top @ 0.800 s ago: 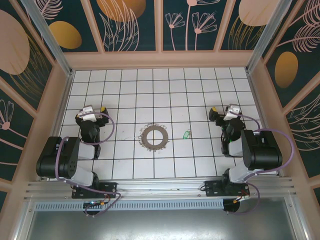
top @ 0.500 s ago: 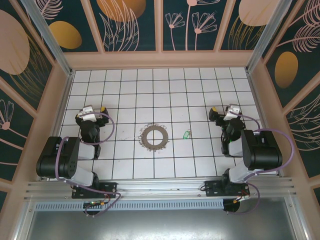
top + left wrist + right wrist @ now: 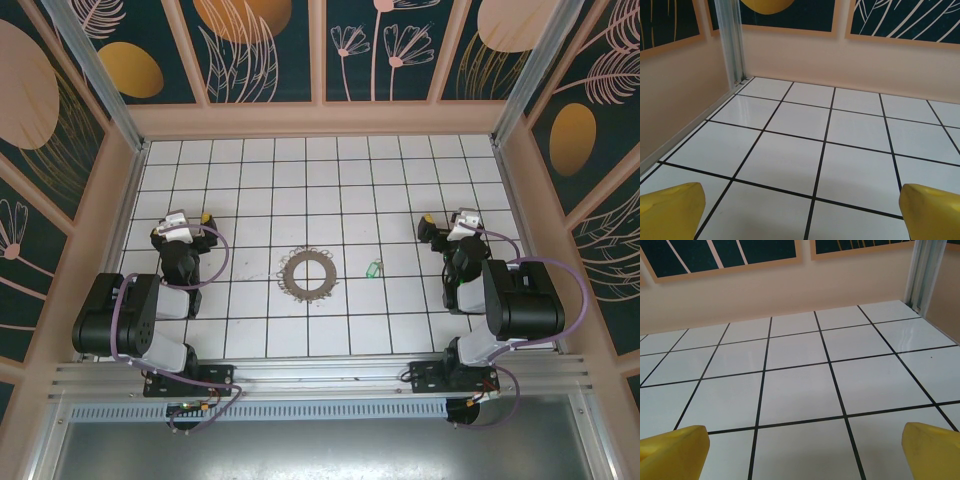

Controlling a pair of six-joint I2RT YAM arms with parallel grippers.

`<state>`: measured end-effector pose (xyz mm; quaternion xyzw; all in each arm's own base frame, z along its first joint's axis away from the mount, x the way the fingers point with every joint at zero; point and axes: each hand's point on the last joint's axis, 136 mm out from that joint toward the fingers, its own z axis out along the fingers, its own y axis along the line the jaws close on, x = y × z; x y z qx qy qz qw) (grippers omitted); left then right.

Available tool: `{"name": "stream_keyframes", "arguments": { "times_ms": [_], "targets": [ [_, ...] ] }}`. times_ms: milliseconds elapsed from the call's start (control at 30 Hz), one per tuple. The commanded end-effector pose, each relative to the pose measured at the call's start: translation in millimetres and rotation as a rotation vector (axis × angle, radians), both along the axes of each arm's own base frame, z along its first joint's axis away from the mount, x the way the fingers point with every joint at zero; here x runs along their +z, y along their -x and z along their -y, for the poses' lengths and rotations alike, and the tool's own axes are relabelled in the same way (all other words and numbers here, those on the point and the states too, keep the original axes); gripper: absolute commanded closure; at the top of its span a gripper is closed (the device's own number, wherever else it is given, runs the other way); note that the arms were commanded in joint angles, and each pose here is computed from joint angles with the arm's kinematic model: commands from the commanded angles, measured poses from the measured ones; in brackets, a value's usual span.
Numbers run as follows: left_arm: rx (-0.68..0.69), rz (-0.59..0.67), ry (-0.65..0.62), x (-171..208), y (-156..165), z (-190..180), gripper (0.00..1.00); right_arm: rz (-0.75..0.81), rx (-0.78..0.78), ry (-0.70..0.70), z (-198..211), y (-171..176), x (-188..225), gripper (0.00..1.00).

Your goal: Put the keys on the keyring

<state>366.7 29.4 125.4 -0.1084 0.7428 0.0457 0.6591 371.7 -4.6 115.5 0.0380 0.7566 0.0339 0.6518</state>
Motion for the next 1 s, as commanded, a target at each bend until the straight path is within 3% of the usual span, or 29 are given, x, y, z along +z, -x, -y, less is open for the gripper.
{"name": "stream_keyframes", "arguments": {
  "times_ms": [0,967],
  "targets": [
    [0.016,0.046,-0.01,12.6,-4.6,-4.1,0.01,0.045,-0.016,0.002,2.2,-2.9,10.8,0.01],
    [-0.028,0.038,-0.021,11.4,-6.7,3.1,0.01,0.033,-0.008,-0.014,4.4,-5.3,9.5,0.01]
  ]
}}
